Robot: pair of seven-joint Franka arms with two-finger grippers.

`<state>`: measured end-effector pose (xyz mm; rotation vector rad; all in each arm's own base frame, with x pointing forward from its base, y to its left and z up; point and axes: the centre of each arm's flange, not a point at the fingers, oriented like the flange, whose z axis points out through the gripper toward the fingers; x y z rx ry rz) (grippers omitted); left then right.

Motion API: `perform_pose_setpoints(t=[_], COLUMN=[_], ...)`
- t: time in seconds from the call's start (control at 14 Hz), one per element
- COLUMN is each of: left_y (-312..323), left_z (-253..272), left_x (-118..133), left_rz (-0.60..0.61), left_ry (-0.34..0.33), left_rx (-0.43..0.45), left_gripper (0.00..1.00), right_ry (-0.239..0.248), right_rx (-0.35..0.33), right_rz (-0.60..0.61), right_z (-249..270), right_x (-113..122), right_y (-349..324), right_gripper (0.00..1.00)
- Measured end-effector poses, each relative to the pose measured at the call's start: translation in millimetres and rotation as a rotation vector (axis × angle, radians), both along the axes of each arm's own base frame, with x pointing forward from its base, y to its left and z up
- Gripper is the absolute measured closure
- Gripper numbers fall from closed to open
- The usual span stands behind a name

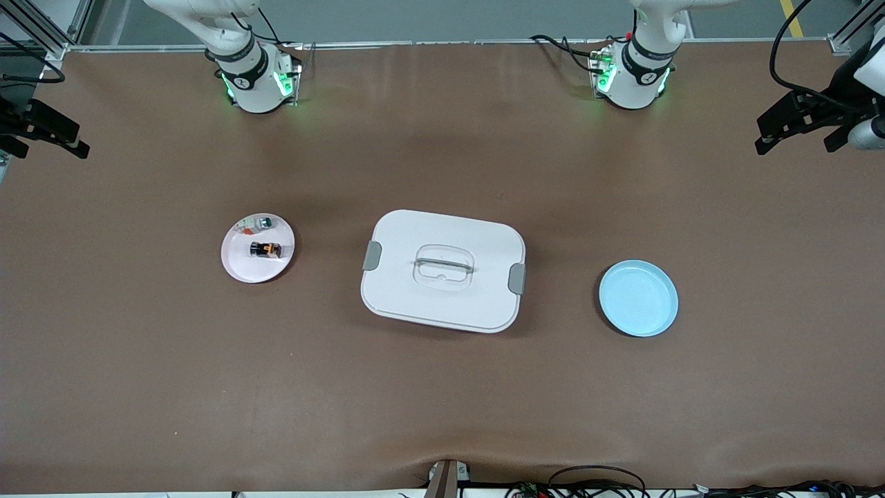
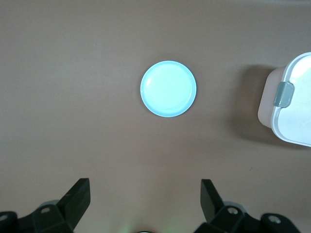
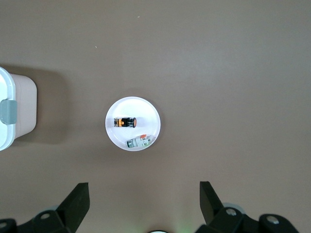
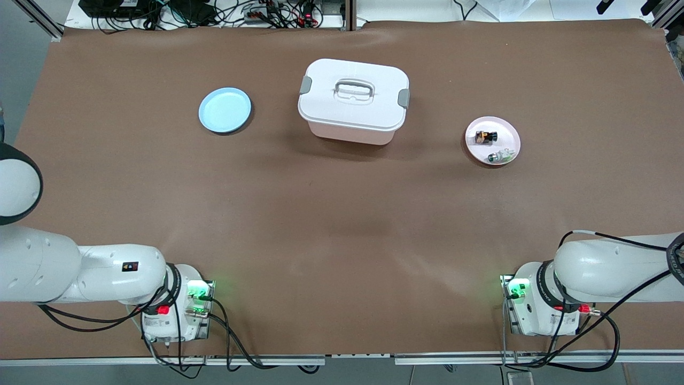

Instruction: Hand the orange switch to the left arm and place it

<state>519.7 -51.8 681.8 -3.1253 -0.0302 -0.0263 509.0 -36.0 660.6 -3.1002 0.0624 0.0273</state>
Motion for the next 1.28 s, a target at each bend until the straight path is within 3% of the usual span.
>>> perform_pose_setpoints(t=[0.85,1.28], left_y=[-3,-9], left_z=[-6,-12], left_x=[-1,-1], left_rz=[-0.005,-0.018], left_ry=[0.025,0.045], left_rx=[0.002,0.005], left_gripper=[0.0,0.0], right_ry=[0.0,0.02], right_rx=[0.001,0.002], right_rz=[-0.004,-0.013], right_z=[0,-15], right_x=[0,11], right_y=[0,-6], right_gripper=[0.0,0.0])
